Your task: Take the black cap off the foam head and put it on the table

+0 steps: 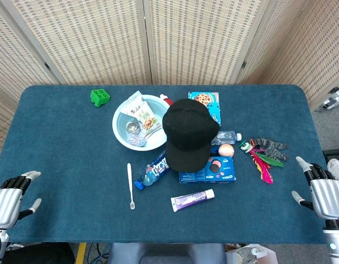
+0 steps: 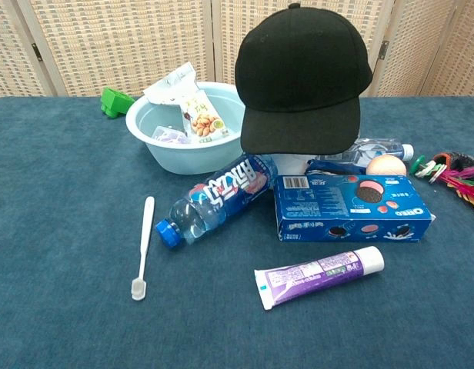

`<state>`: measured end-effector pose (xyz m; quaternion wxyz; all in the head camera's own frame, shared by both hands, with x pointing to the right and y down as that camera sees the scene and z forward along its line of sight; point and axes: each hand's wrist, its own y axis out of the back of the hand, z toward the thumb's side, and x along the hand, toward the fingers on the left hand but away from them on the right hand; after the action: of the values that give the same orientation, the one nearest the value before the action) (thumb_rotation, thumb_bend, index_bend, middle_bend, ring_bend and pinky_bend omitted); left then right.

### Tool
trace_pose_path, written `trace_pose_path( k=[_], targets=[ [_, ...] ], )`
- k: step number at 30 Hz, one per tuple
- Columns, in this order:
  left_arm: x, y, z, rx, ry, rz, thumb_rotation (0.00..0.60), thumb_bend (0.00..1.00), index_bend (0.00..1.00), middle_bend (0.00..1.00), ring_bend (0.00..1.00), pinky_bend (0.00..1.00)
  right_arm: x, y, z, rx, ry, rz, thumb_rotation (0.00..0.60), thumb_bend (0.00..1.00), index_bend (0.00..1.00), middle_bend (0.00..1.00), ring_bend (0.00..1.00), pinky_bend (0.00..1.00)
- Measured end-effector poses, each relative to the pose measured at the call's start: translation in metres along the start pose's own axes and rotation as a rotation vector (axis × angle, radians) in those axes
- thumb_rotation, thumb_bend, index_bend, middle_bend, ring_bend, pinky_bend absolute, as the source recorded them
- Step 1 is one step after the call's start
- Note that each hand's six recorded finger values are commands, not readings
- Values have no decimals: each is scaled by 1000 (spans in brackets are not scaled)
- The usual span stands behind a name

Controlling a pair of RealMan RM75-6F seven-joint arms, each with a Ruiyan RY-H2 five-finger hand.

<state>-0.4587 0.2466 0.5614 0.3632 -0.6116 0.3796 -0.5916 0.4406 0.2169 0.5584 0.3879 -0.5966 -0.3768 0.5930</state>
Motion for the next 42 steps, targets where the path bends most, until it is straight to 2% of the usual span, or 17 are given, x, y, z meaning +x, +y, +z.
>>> trace_pose_path(
  k=[11, 16, 19, 23, 30, 35, 38, 42],
  targets=[
    [3, 2, 5, -16, -39, 12, 600, 236, 241, 233, 259, 249, 2, 6, -2, 5, -5, -19, 600, 188, 134, 252, 192, 339],
    [10, 2, 16, -38, -102, 8, 600, 235, 245, 234, 264, 249, 2, 11, -6, 14, -17, -31, 600, 188, 134, 252, 192, 339],
    [16, 2, 25, -66, -150, 8, 600, 235, 247, 250, 304, 275, 1, 15, -7, 22, -21, -36, 600, 188, 134, 252, 192, 339],
    [28, 3, 43, -119, -238, 10, 600, 236, 246, 351, 409, 395, 1, 19, -7, 27, -17, -44, 600, 188, 134, 251, 192, 339],
    [59, -2, 94, -168, -479, 4, 600, 235, 246, 529, 602, 714, 3, 21, -11, 32, -29, -42, 600, 189, 135, 243, 192, 339],
    [79, -11, 132, -190, -635, -1, 600, 236, 256, 721, 805, 984, 6, 22, -14, 33, -39, -44, 600, 188, 134, 241, 192, 339],
    [93, -19, 155, -193, -706, -6, 600, 235, 271, 822, 915, 1000, 9, 21, -16, 34, -49, -41, 600, 188, 135, 234, 193, 339],
    [106, -31, 185, -204, -779, -3, 600, 235, 255, 863, 952, 1000, 11, 21, -19, 34, -61, -35, 600, 188, 134, 229, 192, 339]
  ],
)
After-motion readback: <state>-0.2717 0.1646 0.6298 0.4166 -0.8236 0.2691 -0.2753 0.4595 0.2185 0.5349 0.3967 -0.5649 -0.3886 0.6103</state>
